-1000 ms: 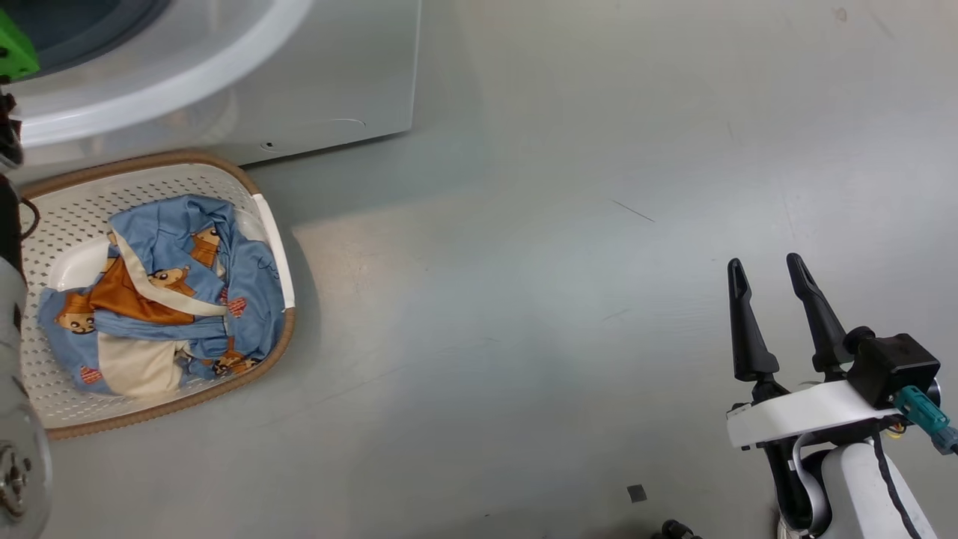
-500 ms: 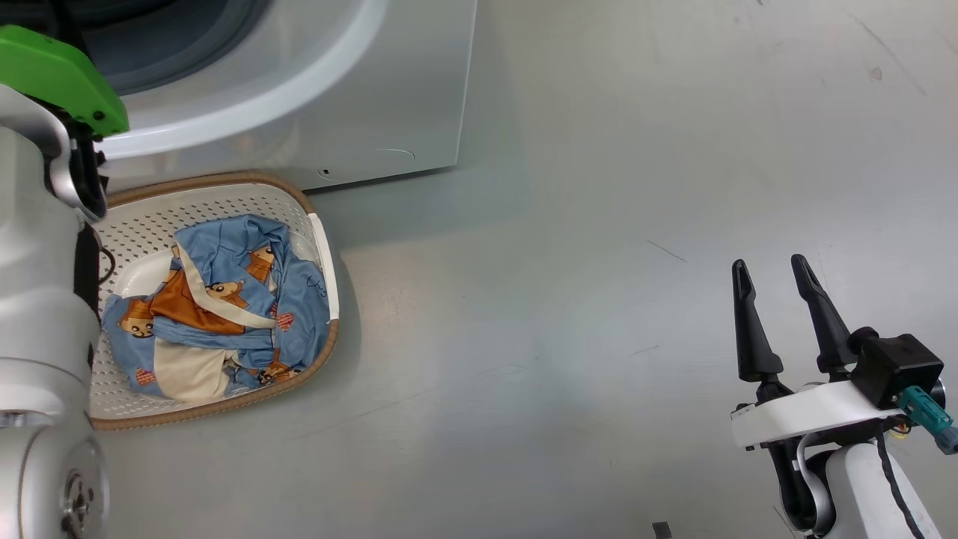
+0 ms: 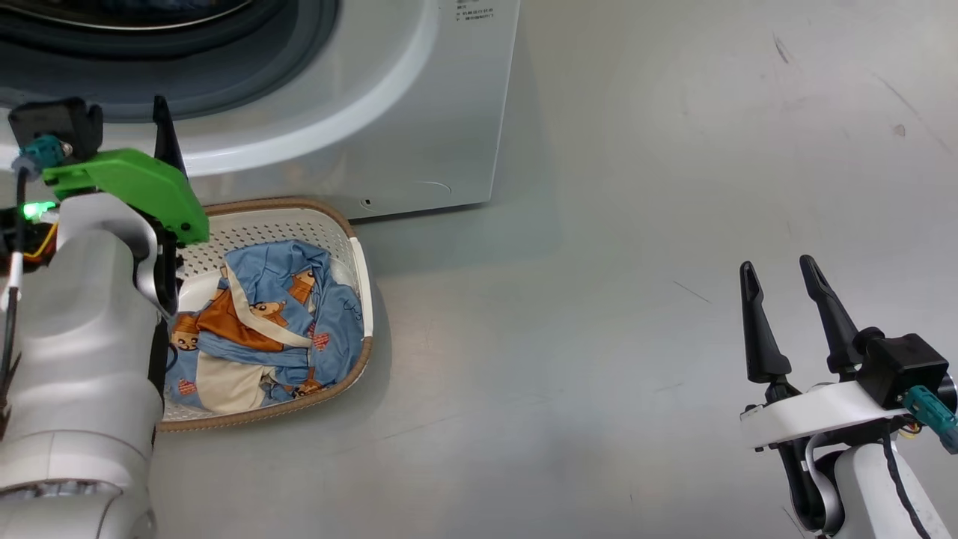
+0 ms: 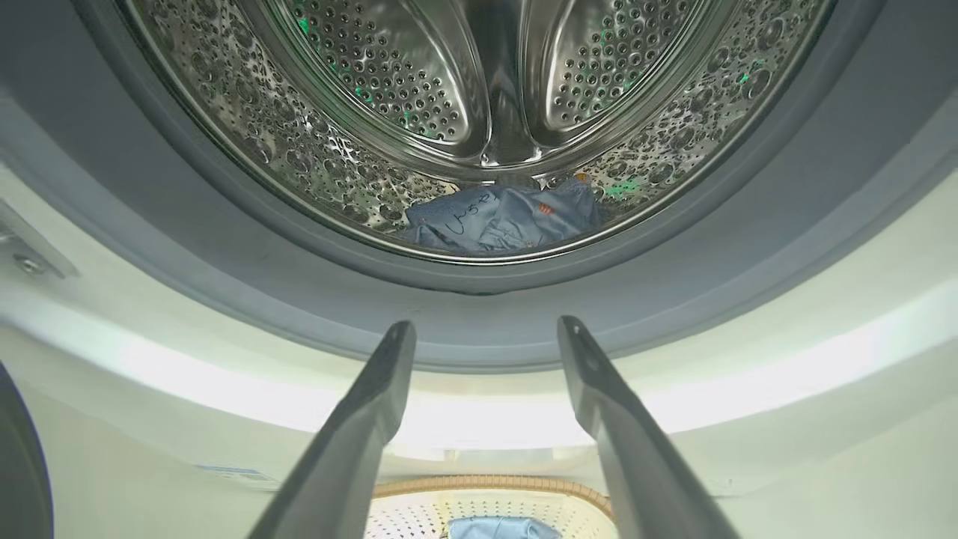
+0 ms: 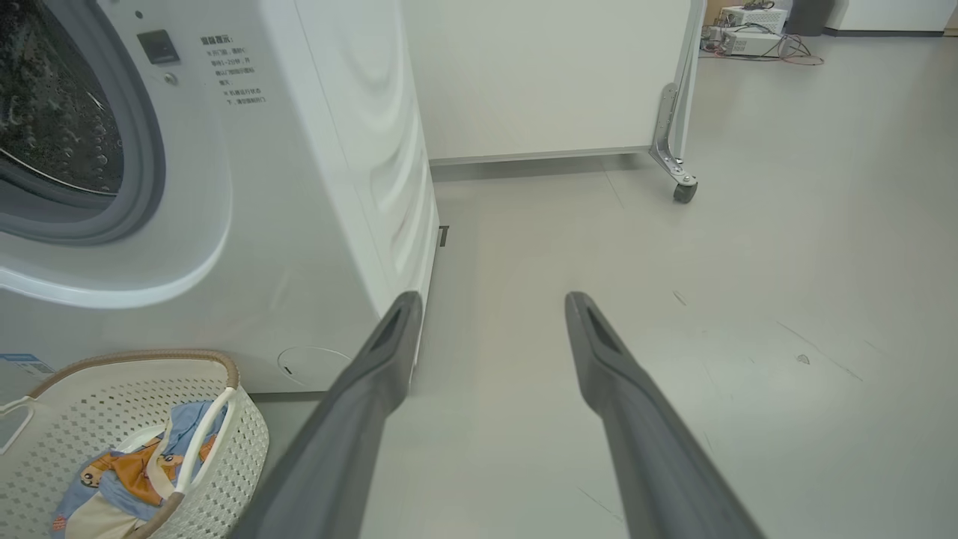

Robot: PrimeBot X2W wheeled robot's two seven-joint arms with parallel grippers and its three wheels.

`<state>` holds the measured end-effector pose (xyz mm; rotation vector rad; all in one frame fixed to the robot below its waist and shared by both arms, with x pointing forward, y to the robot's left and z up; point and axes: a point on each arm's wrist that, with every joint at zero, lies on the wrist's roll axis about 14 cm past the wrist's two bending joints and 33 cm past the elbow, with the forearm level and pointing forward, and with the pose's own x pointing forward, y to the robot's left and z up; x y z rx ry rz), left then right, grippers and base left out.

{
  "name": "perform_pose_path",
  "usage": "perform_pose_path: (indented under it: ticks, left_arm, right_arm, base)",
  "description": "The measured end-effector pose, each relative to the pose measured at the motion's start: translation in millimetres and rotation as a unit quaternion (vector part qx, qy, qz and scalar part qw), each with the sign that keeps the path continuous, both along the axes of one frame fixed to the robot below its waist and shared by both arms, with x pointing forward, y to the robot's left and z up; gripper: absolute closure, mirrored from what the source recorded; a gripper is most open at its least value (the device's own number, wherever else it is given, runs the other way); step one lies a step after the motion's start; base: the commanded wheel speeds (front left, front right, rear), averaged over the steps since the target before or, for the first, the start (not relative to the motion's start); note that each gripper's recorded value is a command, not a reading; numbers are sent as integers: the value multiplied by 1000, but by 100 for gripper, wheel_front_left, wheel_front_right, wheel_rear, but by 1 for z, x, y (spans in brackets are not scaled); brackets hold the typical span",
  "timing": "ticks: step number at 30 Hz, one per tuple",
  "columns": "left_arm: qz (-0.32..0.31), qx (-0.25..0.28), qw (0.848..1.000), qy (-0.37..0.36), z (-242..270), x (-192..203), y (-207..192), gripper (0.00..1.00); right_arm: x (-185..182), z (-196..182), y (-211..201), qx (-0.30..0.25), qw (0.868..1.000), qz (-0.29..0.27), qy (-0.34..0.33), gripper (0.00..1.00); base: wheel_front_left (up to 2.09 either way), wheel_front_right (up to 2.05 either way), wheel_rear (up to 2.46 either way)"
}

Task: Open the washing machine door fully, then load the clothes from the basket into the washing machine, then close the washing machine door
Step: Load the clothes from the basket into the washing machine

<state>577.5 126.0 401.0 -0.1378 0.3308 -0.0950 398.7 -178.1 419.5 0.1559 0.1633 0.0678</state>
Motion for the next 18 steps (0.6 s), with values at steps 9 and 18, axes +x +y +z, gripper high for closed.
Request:
perform_pose_path:
  ticks: [9,18]
  left_arm:
    - [11,-13,1000,-14,8,-30,8,0]
    - [15,-21,998,-49,29,-60,15,0]
  right_arm:
    - [0,17,8,2,1000,13,-24,0]
    - [-13,30,11,1,999,20,-38,0]
  base:
    - [0,0,0]
    - [0,0,0]
